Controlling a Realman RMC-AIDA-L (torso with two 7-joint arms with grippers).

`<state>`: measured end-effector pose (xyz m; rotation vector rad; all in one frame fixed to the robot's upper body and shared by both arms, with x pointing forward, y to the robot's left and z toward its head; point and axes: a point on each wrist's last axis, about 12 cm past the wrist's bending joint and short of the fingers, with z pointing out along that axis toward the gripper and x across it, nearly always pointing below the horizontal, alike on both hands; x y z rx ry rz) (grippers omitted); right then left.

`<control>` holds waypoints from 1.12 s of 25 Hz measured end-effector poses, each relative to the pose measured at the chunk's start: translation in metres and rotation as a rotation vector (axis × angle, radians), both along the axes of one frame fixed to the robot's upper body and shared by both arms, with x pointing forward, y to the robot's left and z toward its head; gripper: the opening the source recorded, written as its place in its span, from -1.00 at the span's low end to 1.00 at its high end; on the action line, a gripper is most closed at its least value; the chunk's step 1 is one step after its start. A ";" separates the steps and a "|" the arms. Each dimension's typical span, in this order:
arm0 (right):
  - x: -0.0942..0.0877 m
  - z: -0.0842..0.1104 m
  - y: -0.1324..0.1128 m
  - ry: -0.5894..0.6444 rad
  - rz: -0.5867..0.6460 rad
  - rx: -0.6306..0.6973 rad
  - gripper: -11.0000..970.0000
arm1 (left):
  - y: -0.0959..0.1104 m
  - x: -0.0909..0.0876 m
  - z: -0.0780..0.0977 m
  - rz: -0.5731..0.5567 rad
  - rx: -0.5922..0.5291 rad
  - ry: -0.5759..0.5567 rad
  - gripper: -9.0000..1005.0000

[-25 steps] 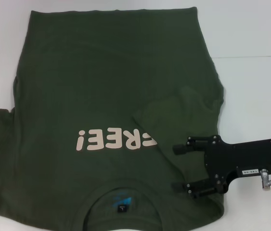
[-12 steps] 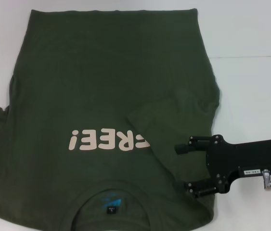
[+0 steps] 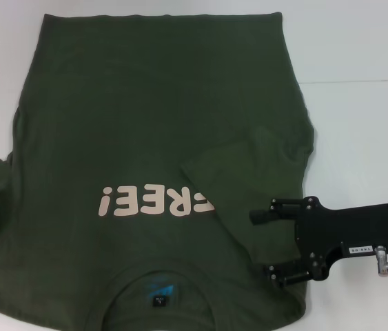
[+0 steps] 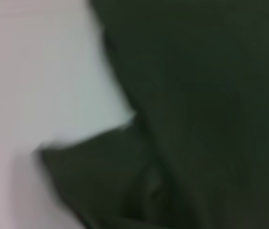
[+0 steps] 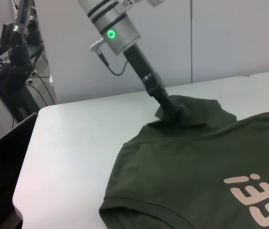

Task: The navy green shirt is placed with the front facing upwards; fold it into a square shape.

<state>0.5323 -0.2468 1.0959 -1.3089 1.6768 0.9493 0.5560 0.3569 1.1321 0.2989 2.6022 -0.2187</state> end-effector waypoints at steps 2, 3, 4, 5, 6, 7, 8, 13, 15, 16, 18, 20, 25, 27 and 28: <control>-0.001 0.000 0.000 0.002 0.003 0.002 0.88 | -0.017 0.006 0.005 -0.032 -0.024 -0.003 -0.98; -0.001 -0.001 0.000 0.004 0.002 0.002 0.88 | -0.025 0.008 0.006 -0.046 -0.036 0.002 -0.98; -0.002 -0.001 0.000 0.005 0.001 0.002 0.88 | -0.032 0.010 0.007 -0.058 -0.047 0.004 -0.98; -0.002 -0.001 -0.001 0.007 0.000 0.002 0.88 | -0.042 0.014 0.008 -0.078 -0.062 0.005 -0.98; -0.002 -0.002 -0.001 0.008 -0.002 0.002 0.88 | -0.048 0.015 0.008 -0.089 -0.071 0.005 -0.98; -0.003 -0.002 -0.002 0.009 -0.003 0.002 0.88 | -0.055 0.017 0.008 -0.103 -0.080 0.007 -0.98; -0.003 -0.002 -0.002 0.010 -0.004 0.002 0.88 | -0.063 0.020 0.008 -0.114 -0.091 0.007 -0.98; -0.004 -0.003 -0.002 0.012 -0.007 0.003 0.88 | -0.085 0.033 0.001 -0.127 -0.121 0.013 -0.98; -0.004 -0.003 -0.002 0.012 -0.008 0.003 0.88 | -0.091 0.038 -0.003 -0.132 -0.127 0.016 -0.98; -0.004 -0.003 -0.002 0.012 -0.008 0.003 0.88 | -0.093 0.039 -0.005 -0.134 -0.129 0.020 -0.98; -0.004 -0.003 -0.002 0.013 -0.008 0.003 0.88 | -0.097 0.042 -0.009 -0.137 -0.133 0.026 -0.98; -0.004 -0.003 -0.002 0.013 -0.007 0.004 0.88 | -0.101 0.044 -0.012 -0.141 -0.136 0.034 -0.98; -0.004 -0.003 -0.002 0.008 -0.004 0.011 0.88 | -0.103 0.045 -0.014 -0.144 -0.142 0.040 -0.93; -0.004 -0.002 -0.002 0.006 -0.005 0.014 0.88 | -0.103 0.045 -0.014 -0.137 -0.149 0.038 -0.88; -0.004 -0.002 -0.002 0.006 -0.006 0.014 0.88 | -0.102 0.045 -0.013 -0.128 -0.155 0.039 -0.86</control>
